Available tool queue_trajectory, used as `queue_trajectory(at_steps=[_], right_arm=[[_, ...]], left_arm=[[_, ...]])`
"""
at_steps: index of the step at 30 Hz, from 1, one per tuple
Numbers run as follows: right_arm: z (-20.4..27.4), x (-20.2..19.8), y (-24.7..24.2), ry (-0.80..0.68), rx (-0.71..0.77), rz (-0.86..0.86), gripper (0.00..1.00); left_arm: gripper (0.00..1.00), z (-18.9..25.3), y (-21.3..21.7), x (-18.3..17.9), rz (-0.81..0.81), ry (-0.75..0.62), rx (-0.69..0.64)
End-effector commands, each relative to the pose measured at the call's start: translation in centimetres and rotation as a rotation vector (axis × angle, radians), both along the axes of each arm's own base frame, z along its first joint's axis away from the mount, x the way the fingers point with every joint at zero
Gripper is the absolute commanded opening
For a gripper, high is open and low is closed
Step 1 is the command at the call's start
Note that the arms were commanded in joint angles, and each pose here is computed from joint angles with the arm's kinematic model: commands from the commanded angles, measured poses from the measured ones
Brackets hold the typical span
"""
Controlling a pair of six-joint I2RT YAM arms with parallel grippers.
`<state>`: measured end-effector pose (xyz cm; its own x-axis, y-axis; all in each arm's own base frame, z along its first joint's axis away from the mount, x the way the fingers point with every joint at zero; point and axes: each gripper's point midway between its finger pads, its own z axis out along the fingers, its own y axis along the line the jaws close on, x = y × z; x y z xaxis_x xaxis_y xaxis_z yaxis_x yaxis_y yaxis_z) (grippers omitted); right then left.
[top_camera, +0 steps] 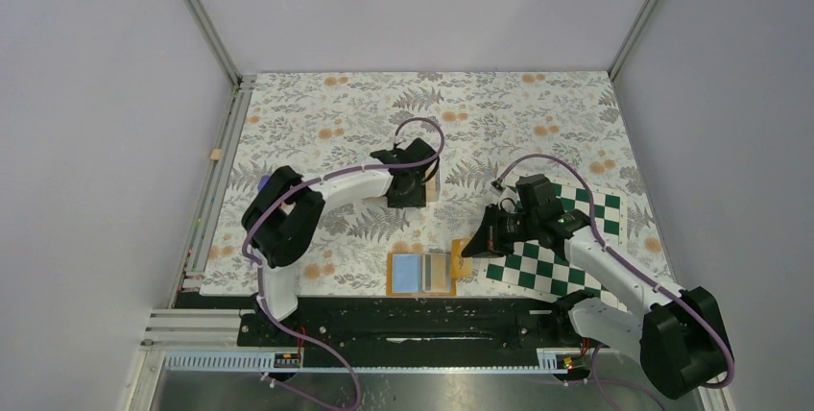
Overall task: Put the credit cards into the card holder
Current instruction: Move the storage box to the center of the board, then insert the credit card into the card holder.
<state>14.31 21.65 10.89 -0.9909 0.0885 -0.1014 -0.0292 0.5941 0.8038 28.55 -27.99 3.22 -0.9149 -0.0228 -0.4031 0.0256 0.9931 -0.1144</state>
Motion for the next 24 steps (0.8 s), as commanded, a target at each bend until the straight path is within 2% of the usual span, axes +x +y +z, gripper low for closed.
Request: queue_trajectory(at_steps=[1,5,10,18,24], right_arm=[[-0.8,-0.2,-0.6,-0.007,-0.032,0.012,0.0],[-0.7,-0.1,-0.8,-0.027,-0.045,0.018,0.0],[-0.6,0.0,-0.9,-0.045,-0.062,0.03,0.0],[-0.8,0.2,-0.3,-0.037,-0.032,0.048,0.0],[-0.3,0.3,0.5,-0.044,-0.005,0.05,0.0]], left_arm=[[0.46,2.1,-2.6,3.0,-0.082,-0.047,-0.068],[0.5,3.9,-3.6,2.3,-0.136,-0.045,-0.144],[0.53,7.2,-2.6,-1.0,-0.161,-0.078,-0.282],[0.54,6.4,1.1,-8.9,-0.133,0.052,-0.483],[0.57,4.1,4.0,-13.2,-0.054,0.153,-0.553]])
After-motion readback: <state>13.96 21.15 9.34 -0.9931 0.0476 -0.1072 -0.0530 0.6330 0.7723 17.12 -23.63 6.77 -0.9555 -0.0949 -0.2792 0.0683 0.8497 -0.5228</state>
